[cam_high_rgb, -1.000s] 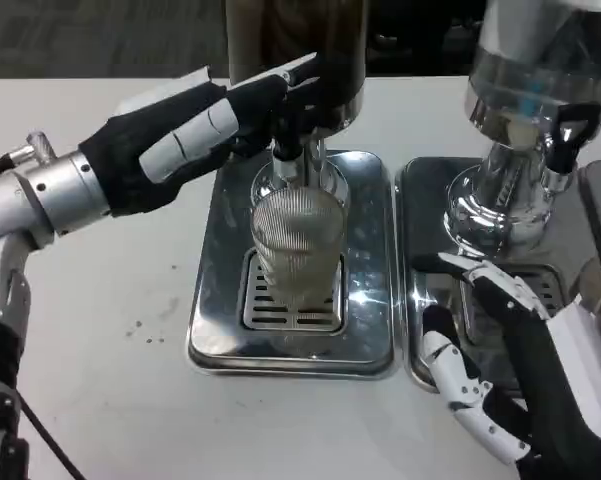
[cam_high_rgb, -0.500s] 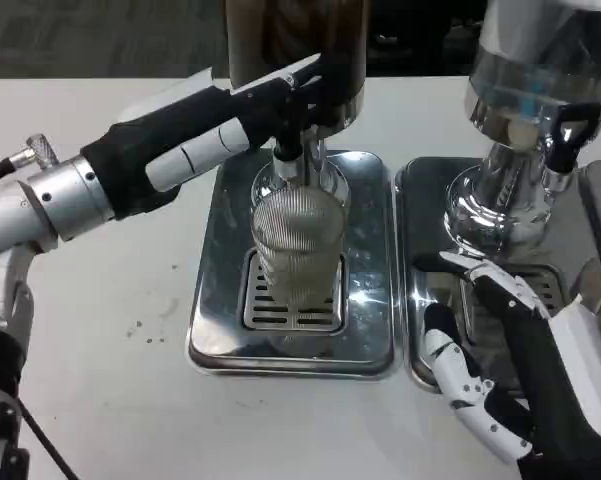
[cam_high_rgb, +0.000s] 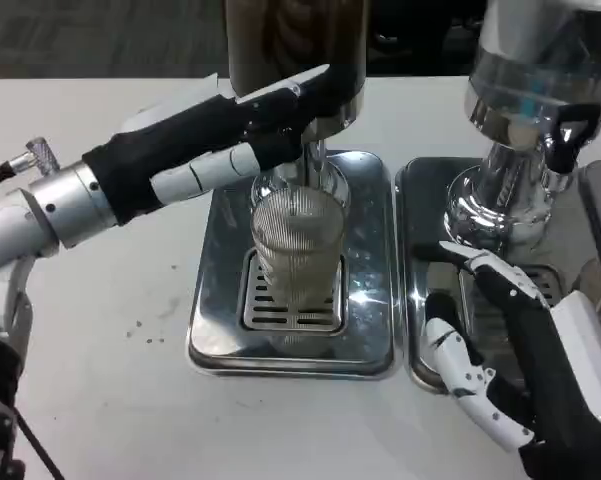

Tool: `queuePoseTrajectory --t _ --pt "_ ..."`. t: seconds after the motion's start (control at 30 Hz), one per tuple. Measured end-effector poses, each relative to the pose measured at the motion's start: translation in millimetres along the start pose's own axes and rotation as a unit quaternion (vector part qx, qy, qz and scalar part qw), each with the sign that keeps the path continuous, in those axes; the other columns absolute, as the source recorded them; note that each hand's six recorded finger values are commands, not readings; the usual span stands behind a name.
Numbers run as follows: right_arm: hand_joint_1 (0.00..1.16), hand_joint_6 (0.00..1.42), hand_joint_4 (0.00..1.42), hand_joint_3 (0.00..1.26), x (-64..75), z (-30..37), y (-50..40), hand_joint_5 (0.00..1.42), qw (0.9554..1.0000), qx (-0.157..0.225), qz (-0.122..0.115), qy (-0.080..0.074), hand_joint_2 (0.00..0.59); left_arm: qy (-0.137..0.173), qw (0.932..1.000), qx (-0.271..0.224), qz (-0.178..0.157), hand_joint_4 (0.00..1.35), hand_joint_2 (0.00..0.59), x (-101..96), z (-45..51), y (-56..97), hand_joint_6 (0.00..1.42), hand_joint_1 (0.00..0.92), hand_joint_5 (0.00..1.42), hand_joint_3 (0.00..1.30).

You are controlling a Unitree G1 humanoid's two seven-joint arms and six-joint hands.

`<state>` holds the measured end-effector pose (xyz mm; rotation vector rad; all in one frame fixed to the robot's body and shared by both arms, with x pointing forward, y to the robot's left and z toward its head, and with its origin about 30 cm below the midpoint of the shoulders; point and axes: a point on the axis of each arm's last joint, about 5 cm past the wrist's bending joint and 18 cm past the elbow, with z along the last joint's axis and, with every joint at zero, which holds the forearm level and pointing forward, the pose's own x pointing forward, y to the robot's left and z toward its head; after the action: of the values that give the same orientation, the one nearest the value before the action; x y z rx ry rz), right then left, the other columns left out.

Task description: Grasp the cup under the faucet to collect the drink, then remove the cup.

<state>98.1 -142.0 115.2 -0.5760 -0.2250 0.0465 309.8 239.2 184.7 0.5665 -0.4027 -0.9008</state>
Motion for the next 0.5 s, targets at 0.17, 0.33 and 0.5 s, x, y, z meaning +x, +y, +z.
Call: queuePoseTrajectory --t 0.17,0.33,0.5 --pt "0.33 0.08 0.25 0.34 1.8 -0.5 -1.5 0.16 0.9999 0.013 0.0 0.002 0.516 0.0 0.9999 0.012 0.001 0.0 0.116 0.1 0.7 -1.4 0.01 0.0 0.03 0.04" --pt "0.34 0.08 0.25 0.33 2.9 -0.7 -2.0 0.16 0.9995 0.03 -0.002 0.003 0.513 0.003 0.9995 0.032 -0.001 0.0 0.116 0.6 2.1 -2.1 0.01 0.0 0.03 0.04" --pt "0.34 0.09 0.24 0.33 4.3 -1.2 -2.2 0.16 0.9992 0.04 -0.002 0.002 0.505 0.003 0.9988 0.049 0.0 0.0 0.115 1.1 3.5 -2.5 0.01 0.0 0.03 0.04"
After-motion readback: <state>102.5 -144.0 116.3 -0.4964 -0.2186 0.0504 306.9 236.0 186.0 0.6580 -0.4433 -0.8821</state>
